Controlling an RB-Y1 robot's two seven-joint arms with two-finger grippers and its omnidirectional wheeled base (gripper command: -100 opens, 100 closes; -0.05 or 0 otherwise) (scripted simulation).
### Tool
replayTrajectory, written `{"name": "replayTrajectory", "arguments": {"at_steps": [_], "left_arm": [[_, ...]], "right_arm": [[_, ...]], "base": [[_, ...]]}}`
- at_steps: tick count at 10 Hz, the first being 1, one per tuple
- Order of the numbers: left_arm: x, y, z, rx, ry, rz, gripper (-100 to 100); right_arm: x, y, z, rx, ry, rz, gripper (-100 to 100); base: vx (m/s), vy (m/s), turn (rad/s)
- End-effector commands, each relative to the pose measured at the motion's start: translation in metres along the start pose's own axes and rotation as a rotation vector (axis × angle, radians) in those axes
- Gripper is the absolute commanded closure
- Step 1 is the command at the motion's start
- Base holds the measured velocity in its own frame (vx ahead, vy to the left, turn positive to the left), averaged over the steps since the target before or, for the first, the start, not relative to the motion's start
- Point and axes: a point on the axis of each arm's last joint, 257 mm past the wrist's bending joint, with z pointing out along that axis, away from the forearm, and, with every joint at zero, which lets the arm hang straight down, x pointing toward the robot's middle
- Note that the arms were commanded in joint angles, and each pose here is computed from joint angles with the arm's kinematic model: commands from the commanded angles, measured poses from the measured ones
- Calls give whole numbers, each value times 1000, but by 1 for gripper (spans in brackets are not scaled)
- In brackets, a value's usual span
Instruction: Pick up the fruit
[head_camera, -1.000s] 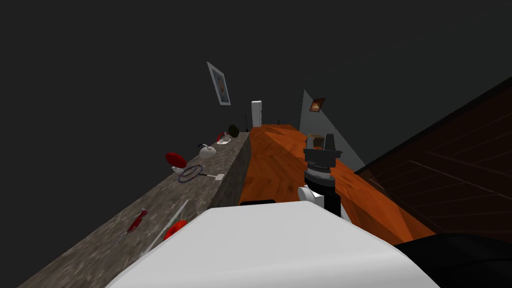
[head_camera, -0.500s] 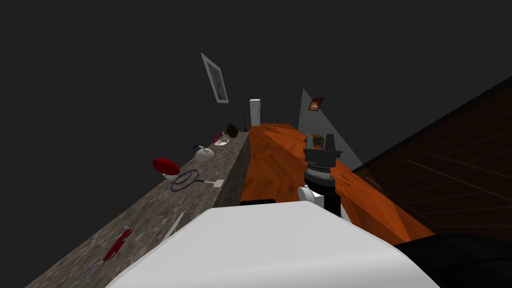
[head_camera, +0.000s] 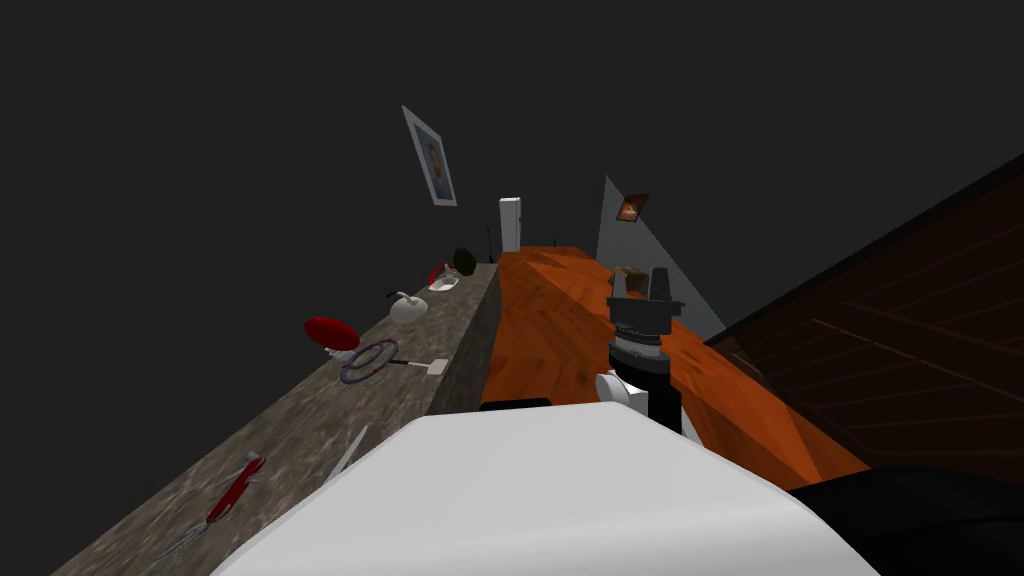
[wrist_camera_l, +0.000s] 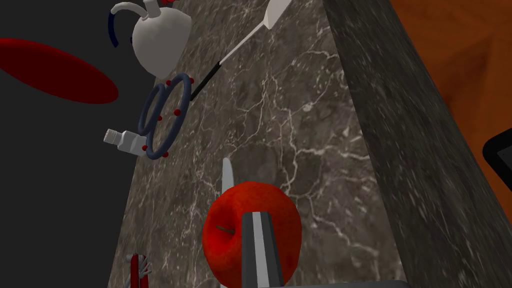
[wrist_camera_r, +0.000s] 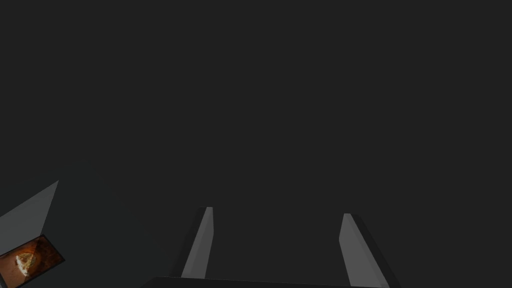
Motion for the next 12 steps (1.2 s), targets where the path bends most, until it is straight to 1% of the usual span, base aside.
{"name": "replayTrajectory", "arguments": {"at_steps": [1,2,3,5,7,9,12], "left_arm": [[0,0,0,0,0,0,100],[0,0,0,0,0,0,0],[-14,-3,-5,-1,-50,3,-100],[-29,-4,-12,-5,-102,5,-100],[-47,-5,-23,-12,-170,4,-100],[-67,-6,-36,-23,-249,1,-100],[-100,-6,-64,-43,-379,-8,-100]], "right_arm": [[0,0,0,0,0,0,0],[0,0,0,0,0,0,0],[0,0,0,0,0,0,0],[0,0,0,0,0,0,0],[0,0,0,0,0,0,0],[0,0,0,0,0,0,0],[0,0,0,0,0,0,0]], "base": [[0,0,0],[0,0,0],[30,-55,-19],[61,-146,-6],[62,-157,-11],[25,-175,-14],[64,-157,-13]]}}
